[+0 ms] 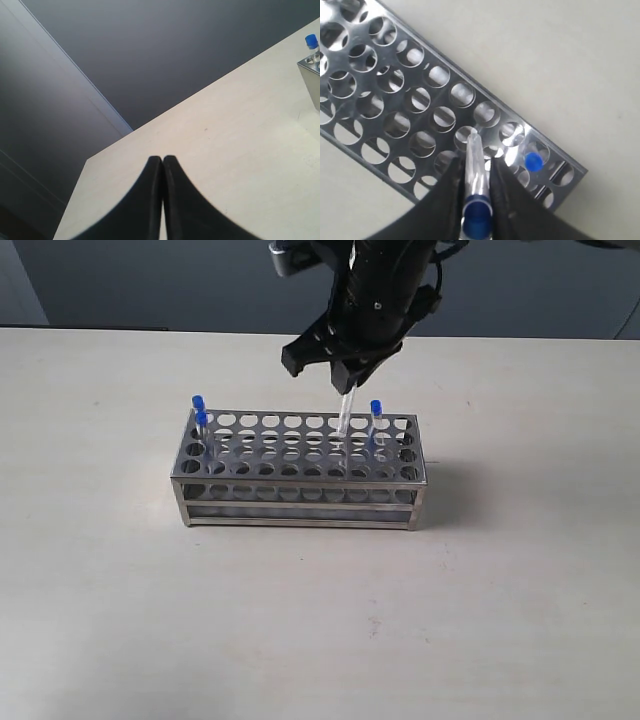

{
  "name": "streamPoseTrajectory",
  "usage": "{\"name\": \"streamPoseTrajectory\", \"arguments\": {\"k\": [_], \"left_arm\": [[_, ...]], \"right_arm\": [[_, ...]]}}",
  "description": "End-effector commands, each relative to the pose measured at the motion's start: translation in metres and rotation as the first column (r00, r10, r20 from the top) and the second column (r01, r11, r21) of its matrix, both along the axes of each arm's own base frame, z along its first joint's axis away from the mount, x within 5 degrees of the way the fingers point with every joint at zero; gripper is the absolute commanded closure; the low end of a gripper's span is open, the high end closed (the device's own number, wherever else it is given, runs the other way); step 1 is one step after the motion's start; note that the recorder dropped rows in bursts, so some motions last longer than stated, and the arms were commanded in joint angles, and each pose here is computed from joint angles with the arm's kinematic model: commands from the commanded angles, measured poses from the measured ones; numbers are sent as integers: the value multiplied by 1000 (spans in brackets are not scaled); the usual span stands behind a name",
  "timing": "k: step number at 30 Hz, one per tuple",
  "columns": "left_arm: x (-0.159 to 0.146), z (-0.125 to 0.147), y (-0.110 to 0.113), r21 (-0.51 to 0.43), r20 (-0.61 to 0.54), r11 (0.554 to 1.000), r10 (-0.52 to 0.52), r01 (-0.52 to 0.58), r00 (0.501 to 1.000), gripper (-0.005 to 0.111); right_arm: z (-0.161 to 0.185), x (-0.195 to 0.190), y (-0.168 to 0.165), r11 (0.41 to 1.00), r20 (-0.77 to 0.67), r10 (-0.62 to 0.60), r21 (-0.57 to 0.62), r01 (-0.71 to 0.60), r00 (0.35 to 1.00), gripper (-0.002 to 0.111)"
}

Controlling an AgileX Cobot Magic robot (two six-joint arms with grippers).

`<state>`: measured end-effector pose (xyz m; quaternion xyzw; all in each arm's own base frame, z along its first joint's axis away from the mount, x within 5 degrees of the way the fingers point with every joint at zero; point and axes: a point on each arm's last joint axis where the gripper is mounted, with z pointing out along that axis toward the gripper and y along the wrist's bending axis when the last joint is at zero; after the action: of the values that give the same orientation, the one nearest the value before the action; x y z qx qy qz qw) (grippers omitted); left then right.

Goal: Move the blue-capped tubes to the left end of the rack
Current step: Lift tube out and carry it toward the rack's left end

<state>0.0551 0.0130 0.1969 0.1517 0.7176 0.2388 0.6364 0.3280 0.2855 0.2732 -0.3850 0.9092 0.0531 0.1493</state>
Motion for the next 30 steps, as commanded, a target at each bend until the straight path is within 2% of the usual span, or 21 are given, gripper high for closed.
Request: {"name": "streamPoseTrajectory", "arguments": {"k": [1,7,14,20,30], "left_arm": [[0,2,0,-3,5,1000,-2,2,1000,106],[0,2,0,-3,5,1000,-2,2,1000,106],[0,2,0,-3,5,1000,-2,2,1000,106],[0,2,0,-3,5,1000,-2,2,1000,106],[0,2,0,-3,5,1000,-2,2,1000,106]], "right_arm": [[21,-7,-7,1000,27,5,22,-5,1000,108],[38,-23,5,994,70,74,79,-80,995,108],[34,-42,40,948,127,256,162,-275,958,108],[22,-39,59,929,101,313,175,-326,944,108],[21,-31,82,897,69,361,248,-367,930,108]]}}
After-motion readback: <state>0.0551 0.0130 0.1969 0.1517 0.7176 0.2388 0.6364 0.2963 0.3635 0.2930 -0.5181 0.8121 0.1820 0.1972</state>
